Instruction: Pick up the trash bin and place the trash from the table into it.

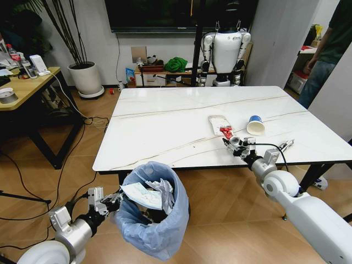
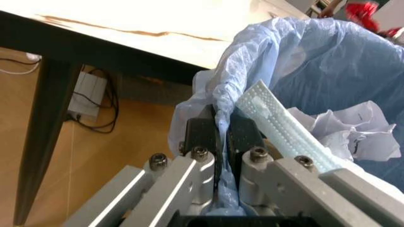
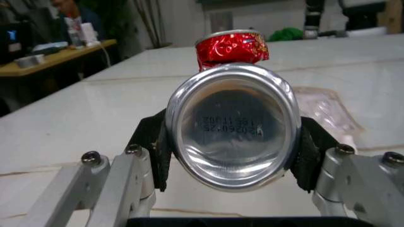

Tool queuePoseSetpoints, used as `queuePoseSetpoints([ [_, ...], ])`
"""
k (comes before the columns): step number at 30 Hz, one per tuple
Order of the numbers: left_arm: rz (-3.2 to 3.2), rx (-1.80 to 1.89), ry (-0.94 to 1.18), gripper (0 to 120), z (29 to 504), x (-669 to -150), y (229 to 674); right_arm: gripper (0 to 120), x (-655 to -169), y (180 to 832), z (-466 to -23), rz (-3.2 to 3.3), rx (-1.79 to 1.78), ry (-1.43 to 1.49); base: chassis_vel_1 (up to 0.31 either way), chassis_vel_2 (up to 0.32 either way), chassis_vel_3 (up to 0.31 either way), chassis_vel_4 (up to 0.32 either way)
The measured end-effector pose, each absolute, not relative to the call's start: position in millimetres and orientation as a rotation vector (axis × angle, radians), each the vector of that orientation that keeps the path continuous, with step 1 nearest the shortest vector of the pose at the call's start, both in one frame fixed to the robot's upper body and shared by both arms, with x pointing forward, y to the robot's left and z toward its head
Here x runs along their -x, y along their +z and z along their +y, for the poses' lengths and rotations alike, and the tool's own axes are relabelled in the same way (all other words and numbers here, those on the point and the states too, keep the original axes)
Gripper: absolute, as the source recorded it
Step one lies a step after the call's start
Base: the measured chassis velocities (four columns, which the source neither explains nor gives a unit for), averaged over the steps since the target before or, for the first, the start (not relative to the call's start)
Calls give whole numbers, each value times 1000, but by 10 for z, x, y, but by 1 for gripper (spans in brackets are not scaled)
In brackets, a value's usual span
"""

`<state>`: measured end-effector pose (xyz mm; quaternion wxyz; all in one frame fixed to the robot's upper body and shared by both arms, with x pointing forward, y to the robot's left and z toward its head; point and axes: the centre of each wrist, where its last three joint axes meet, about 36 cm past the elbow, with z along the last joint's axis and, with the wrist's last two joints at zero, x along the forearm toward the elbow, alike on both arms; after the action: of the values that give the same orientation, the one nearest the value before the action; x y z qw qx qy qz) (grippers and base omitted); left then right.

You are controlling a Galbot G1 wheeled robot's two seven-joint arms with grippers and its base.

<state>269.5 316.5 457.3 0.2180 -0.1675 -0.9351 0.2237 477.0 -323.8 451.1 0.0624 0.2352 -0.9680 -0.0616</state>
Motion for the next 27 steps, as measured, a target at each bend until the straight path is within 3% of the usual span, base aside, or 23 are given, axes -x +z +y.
queuePoseSetpoints([
  [10,-2588,465,631,0,3156,-2708,4561,50,-4680,5156,-2970,-2872,-1220,-159,0,0,0,0],
  [18,-2591,467,637,0,3152,-2708,4559,50,-4470,5193,-2393,-2660,-1613,-163,0,0,0,0],
  [27,-2592,460,640,0,3162,-2719,4539,50,-4183,5142,-2051,-2446,-1834,-147,0,0,0,0],
])
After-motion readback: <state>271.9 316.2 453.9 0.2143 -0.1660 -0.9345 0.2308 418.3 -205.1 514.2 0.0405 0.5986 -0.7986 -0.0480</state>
